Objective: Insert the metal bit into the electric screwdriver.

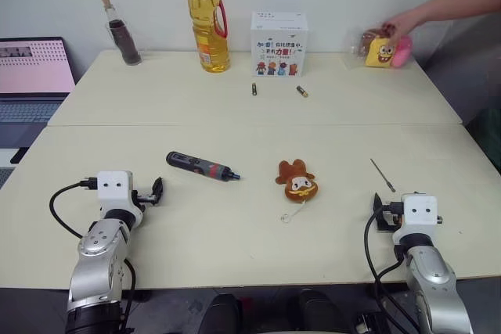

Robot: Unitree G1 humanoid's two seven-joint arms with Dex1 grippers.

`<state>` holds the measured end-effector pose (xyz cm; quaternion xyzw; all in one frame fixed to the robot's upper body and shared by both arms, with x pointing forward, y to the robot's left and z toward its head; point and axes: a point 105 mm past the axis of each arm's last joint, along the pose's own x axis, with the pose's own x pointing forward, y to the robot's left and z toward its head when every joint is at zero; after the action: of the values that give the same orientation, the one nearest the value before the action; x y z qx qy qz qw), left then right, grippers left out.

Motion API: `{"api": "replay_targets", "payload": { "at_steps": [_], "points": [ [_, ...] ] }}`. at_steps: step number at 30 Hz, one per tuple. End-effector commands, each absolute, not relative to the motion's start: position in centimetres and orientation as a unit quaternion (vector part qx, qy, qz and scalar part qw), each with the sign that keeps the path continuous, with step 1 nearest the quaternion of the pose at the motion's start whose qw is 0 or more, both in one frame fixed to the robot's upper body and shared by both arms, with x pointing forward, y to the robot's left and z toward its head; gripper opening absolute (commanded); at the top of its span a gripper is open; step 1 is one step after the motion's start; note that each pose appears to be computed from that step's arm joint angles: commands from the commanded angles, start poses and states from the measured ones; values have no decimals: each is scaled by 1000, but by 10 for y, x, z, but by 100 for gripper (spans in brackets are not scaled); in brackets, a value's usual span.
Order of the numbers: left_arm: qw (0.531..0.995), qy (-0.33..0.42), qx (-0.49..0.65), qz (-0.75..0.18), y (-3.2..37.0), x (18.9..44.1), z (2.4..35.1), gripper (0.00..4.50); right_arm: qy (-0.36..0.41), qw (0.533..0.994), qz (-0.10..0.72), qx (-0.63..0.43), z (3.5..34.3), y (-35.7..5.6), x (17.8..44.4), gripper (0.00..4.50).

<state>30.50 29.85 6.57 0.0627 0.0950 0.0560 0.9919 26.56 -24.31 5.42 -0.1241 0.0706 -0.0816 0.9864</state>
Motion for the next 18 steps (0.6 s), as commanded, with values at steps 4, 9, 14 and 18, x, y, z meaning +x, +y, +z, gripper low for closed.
{"api": "replay_targets", "payload": {
  "at_steps": [4,9,14,18],
  "points": [
    [993,84,60,57,300,304,72,447,89,984,-87,-126,46,-246,263,450],
    [993,84,66,57,302,302,74,447,89,984,-84,-127,46,-245,264,450],
    [993,84,67,57,304,300,75,447,87,985,-72,-132,47,-241,264,450],
    [993,83,67,59,306,296,76,447,63,985,-49,-155,60,-237,267,450]
  ]
}}
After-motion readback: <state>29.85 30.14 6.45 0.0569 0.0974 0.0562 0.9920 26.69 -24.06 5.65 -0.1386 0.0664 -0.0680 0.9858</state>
